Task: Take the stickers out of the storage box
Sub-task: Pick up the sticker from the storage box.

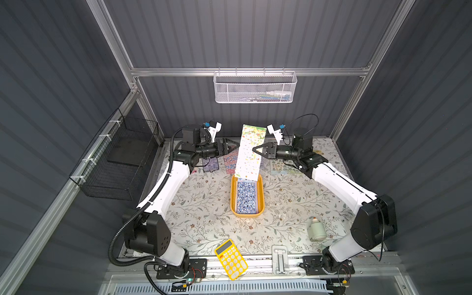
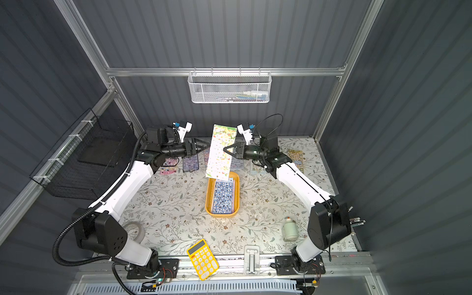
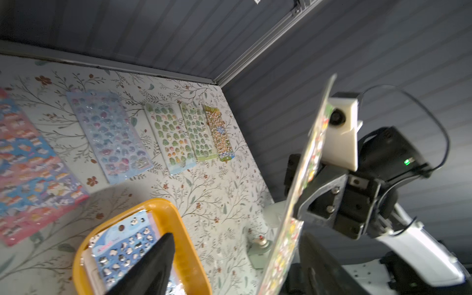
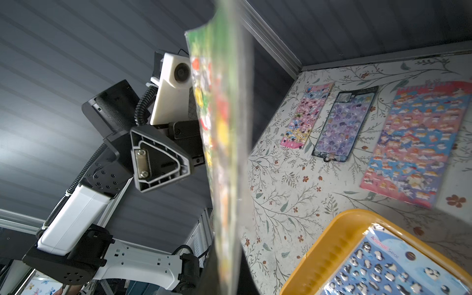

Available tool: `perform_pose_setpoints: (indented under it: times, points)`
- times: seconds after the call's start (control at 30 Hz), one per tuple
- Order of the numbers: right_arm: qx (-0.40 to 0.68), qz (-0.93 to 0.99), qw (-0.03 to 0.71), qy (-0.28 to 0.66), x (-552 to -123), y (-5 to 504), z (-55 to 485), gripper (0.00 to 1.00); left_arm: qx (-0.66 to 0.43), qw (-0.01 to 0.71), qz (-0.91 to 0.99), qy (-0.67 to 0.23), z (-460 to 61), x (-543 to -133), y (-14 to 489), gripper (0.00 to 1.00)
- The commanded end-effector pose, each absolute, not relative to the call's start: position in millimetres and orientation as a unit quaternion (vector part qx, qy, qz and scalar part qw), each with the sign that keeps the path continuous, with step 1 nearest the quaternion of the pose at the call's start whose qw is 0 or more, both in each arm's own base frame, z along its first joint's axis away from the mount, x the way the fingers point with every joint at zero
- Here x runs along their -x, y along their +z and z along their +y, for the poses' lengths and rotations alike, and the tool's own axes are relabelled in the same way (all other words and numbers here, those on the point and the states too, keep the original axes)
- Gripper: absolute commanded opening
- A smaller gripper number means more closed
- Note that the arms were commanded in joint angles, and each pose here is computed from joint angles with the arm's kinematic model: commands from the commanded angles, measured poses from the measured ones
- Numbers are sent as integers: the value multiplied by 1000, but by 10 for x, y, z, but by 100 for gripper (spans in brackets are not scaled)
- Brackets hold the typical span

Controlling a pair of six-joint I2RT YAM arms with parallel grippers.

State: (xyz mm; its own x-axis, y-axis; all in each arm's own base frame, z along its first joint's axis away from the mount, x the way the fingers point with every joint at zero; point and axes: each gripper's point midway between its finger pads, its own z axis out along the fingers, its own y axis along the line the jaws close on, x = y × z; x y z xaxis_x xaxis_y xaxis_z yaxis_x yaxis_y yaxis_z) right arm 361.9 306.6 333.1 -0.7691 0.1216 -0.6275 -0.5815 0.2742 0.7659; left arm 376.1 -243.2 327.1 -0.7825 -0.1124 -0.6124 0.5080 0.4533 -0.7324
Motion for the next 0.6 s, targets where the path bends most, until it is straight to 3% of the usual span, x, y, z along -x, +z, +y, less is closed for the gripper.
perform_pose_setpoints:
  times: [0.0,0.13,0.23,0.33,0.4,0.43,0.5,0.57]
  points:
    - [154,735,305,586,-3668,3419,3083,0,-166,286,807,-490,-2583,-3583,3121,62]
    - [147,740,293,587,-3705,3347,3111,0,-196,262,806,-493,-2840,-3511,3040,43]
    - [147,741,290,588,-3709,3329,3122,0,-202,257,803,-498,-2928,-3520,3038,21]
    - [145,743,290,585,-3713,3310,3112,3,-200,261,802,-499,-2940,-3552,3065,8]
    - [143,746,292,581,-3720,3293,3107,14,-199,264,802,-497,-2934,-3560,3083,2]
    - [142,748,293,578,-3724,3279,3102,25,-196,265,805,-494,-2922,-3566,3081,0]
    - [138,753,300,569,-3750,3256,3077,42,-195,267,810,-483,-2898,-3566,3063,0]
    - [135,761,308,555,-3772,3232,3045,53,-193,262,821,-469,-2857,-3558,3007,0]
